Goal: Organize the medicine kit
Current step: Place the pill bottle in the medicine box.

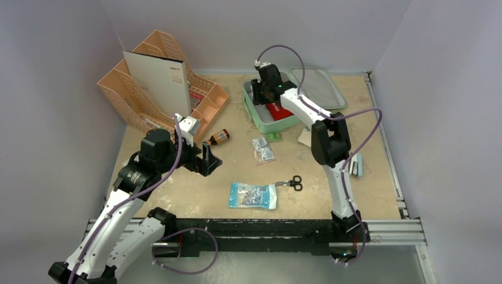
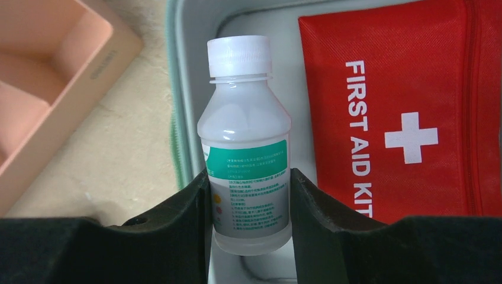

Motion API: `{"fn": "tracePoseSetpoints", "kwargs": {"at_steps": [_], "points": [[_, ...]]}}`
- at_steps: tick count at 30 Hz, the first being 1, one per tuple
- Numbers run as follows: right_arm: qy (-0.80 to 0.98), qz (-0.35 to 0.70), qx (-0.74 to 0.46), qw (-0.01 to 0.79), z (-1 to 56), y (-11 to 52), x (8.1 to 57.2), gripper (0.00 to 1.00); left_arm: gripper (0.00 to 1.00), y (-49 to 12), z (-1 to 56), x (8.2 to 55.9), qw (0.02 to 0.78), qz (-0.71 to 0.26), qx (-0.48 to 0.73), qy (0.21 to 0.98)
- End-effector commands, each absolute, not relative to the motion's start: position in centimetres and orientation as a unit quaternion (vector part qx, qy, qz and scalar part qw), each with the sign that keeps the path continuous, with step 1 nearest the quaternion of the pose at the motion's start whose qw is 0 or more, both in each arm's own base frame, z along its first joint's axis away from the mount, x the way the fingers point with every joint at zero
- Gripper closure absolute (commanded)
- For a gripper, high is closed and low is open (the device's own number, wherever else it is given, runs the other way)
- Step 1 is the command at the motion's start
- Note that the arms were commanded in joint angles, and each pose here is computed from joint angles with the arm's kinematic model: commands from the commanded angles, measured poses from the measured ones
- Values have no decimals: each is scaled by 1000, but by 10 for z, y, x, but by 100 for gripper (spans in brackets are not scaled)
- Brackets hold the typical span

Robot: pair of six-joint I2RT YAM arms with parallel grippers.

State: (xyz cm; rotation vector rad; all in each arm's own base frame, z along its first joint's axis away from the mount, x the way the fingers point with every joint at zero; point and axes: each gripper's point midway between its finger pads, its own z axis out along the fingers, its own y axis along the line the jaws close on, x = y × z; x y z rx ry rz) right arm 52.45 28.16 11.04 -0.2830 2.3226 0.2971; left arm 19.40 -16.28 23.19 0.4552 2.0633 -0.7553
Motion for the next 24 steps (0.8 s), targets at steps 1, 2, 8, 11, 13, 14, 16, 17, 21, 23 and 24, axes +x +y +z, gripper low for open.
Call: {"fn": "tracePoseSetpoints", "kwargs": {"at_steps": [1, 2, 8, 11, 13, 14, 16, 17, 21, 23, 24], "points": [[896, 118, -98, 416, 126, 282, 546, 77, 0, -157, 229, 197, 443, -288, 171, 832], [898, 119, -97, 413, 122, 282, 548, 77, 0, -157, 229, 197, 445, -289, 171, 830], [902, 126, -93, 403, 107, 288, 558, 74, 0, -151, 232, 198, 456, -277, 165, 829], [901, 132, -96, 402, 101, 293, 562, 69, 0, -150, 234, 197, 461, -275, 165, 827], [899, 136, -100, 404, 99, 296, 564, 67, 0, -151, 234, 197, 460, -277, 166, 827], [897, 138, -101, 407, 100, 297, 565, 65, 0, -151, 233, 196, 458, -279, 166, 827], [892, 141, -107, 415, 101, 299, 568, 65, 0, -152, 232, 196, 456, -280, 168, 828], [888, 144, -110, 422, 102, 300, 570, 65, 0, -152, 232, 196, 456, -280, 168, 828], [879, 153, -112, 437, 103, 306, 577, 61, 0, -153, 234, 195, 456, -284, 171, 826], [876, 155, -112, 443, 103, 307, 581, 57, 0, -152, 235, 194, 459, -284, 172, 824], [875, 156, -113, 444, 102, 308, 582, 56, 0, -152, 235, 194, 461, -283, 171, 824]]}}
